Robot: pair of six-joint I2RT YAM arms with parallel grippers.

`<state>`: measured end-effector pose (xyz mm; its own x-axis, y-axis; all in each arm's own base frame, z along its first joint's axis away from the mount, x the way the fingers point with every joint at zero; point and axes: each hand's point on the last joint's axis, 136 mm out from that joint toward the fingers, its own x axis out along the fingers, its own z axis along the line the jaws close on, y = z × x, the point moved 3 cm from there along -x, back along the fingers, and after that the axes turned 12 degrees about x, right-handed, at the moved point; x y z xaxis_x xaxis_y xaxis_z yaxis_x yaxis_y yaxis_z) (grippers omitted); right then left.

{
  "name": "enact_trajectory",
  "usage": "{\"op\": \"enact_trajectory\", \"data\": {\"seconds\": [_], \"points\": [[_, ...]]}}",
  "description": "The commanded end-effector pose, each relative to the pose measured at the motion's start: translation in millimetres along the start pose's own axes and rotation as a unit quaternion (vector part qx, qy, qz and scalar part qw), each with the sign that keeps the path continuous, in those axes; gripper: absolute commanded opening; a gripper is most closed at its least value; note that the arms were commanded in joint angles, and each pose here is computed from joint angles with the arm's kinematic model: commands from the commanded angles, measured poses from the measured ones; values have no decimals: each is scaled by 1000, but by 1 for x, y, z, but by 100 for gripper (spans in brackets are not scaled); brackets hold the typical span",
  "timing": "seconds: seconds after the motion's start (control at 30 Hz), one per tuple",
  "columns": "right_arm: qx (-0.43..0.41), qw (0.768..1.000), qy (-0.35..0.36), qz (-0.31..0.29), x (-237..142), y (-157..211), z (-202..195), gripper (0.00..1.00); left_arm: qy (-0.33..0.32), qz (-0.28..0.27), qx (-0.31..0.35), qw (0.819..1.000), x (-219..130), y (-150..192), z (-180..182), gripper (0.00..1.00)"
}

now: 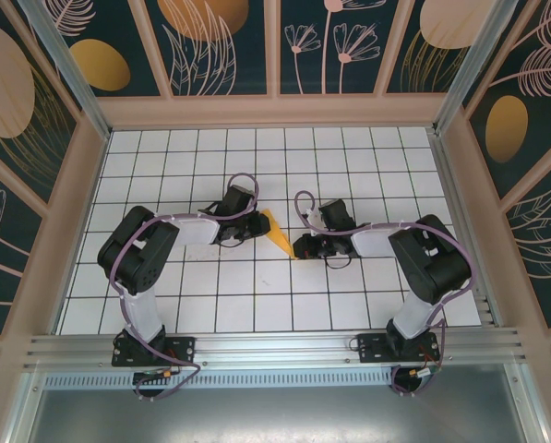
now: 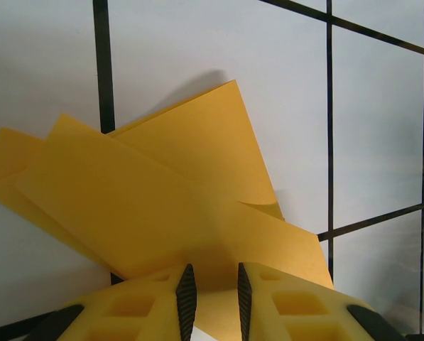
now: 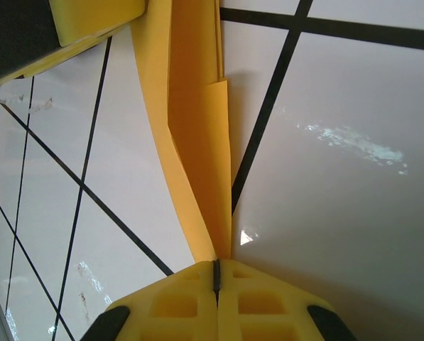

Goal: Fold a paper plane with a square sheet of paper (pick it up from the middle)

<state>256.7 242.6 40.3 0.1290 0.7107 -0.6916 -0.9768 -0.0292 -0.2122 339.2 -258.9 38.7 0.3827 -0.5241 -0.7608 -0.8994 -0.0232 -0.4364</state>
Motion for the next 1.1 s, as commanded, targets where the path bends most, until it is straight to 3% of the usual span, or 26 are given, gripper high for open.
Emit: {"op": "enact_trajectory", "data": {"seconds": [0.0,0.27,0.53,0.83,1.07], "points": [[28,999,19,30,1,17,-12,8,-72,39,-3,997,19,26,37,28],[27,999,0,24,-13,19,0,11,-72,39,-3,997,19,26,38,28],[2,999,-17,-48,-34,-20,37,20,-69,39,-3,997,19,26,37,28],[6,1000,-2,10,11,-17,43,20,-69,41,-4,997,20,29,38,28],[26,999,19,30,20,-9,25,19,-70,41,-4,997,19,28,38,28]]}}
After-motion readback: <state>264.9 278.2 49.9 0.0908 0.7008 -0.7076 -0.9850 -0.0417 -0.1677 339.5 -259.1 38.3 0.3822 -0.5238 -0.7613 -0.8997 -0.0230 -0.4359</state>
